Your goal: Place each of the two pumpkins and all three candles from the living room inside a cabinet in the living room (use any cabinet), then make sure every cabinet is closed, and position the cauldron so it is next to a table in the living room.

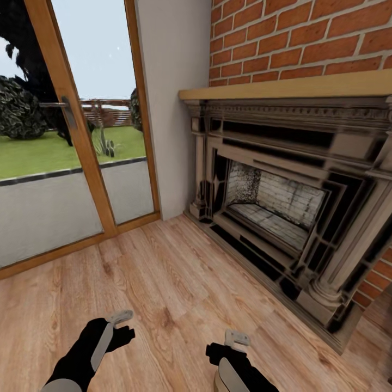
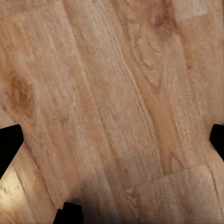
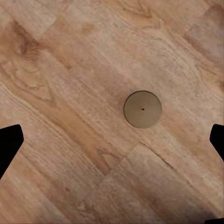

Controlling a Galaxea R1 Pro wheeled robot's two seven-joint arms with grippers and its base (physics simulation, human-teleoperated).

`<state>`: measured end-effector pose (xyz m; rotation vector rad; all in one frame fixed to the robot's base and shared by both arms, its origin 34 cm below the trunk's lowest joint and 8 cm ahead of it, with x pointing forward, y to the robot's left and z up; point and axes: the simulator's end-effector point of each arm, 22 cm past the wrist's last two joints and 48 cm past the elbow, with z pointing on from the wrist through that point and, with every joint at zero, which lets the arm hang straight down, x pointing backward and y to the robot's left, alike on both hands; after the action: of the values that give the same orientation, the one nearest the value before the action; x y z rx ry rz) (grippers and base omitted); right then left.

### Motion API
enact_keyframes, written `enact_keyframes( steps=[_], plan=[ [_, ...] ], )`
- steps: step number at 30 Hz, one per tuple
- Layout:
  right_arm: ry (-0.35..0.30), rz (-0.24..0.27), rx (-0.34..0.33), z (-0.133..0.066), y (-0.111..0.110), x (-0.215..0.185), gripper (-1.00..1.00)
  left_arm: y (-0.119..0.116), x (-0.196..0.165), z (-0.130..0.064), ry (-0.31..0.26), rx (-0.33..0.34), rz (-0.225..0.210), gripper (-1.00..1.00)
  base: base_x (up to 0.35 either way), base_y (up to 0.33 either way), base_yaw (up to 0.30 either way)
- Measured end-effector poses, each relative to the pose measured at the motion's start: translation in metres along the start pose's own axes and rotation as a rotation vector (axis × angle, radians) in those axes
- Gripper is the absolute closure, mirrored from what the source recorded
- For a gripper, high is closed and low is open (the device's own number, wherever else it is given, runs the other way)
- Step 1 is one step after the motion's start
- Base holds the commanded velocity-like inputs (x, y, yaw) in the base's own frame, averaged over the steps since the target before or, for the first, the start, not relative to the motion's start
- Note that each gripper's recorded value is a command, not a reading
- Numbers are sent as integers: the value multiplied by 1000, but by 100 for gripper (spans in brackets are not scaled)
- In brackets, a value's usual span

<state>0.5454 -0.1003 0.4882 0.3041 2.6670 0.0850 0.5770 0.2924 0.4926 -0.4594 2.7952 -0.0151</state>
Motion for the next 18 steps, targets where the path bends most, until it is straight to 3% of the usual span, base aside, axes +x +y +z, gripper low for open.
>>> enact_keyframes(
  steps=[6,12,18],
  plan=[
    [33,-3,19,14,-10,17,-100,-2,5,11,-2,-1,24,-100,0,0,0],
    [152,-85,35,24,-13,-5,-100,-2,10,22,-3,-1,28,-100,0,0,0],
    [232,-61,56,34,-26,-9,-100,0,15,33,-3,2,26,-100,0,0,0]
  ],
)
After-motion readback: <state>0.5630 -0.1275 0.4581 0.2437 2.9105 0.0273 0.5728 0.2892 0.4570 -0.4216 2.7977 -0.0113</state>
